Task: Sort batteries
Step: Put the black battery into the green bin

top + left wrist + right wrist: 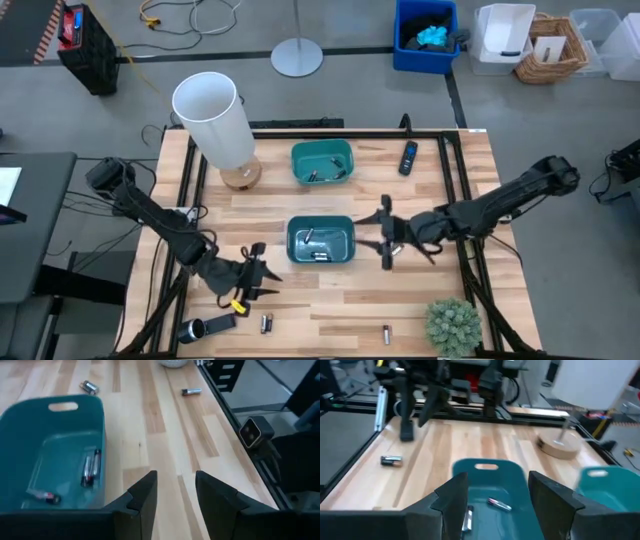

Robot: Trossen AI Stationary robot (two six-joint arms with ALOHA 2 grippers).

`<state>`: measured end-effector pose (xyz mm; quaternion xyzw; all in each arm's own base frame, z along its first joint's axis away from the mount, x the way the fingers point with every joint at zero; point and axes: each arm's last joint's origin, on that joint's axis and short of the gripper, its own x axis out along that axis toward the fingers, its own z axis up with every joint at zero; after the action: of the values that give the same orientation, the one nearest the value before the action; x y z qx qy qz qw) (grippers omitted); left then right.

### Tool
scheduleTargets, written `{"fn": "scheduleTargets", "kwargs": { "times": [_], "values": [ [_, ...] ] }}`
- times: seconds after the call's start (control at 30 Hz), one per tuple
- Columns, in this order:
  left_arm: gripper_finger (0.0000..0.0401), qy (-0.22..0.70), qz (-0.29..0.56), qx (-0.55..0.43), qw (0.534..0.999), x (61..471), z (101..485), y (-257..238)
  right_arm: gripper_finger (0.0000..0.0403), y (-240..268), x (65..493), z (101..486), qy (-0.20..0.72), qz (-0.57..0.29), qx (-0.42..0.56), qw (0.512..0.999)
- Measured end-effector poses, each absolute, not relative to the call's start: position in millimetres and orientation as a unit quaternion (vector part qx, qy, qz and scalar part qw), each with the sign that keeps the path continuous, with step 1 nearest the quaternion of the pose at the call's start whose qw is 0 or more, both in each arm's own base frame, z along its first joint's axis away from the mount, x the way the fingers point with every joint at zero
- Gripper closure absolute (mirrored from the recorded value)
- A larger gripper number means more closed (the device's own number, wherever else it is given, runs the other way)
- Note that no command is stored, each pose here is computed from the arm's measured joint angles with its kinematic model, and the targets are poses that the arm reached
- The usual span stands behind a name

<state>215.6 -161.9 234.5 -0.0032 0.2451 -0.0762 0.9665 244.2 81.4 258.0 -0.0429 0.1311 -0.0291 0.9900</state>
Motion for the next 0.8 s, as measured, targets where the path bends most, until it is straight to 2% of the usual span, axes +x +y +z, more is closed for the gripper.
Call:
{"fn": "scheduleTargets", "kwargs": {
  "times": [0.4, 0.8],
  "values": [
    [0.0293, 0.289, -0.042, -0.034, 0.956, 179.1, 237.3, -191.0, 0.0180, 162.8, 327.9, 249.4, 0.155, 0.038, -0.099, 0.982],
    [0.0294, 0.306, -0.061, -0.053, 0.949, 162.8, 234.8, -202.1, 0.0180, 221.1, 398.2, 236.6, 0.189, 0.062, -0.136, 0.971]
  ]
}}
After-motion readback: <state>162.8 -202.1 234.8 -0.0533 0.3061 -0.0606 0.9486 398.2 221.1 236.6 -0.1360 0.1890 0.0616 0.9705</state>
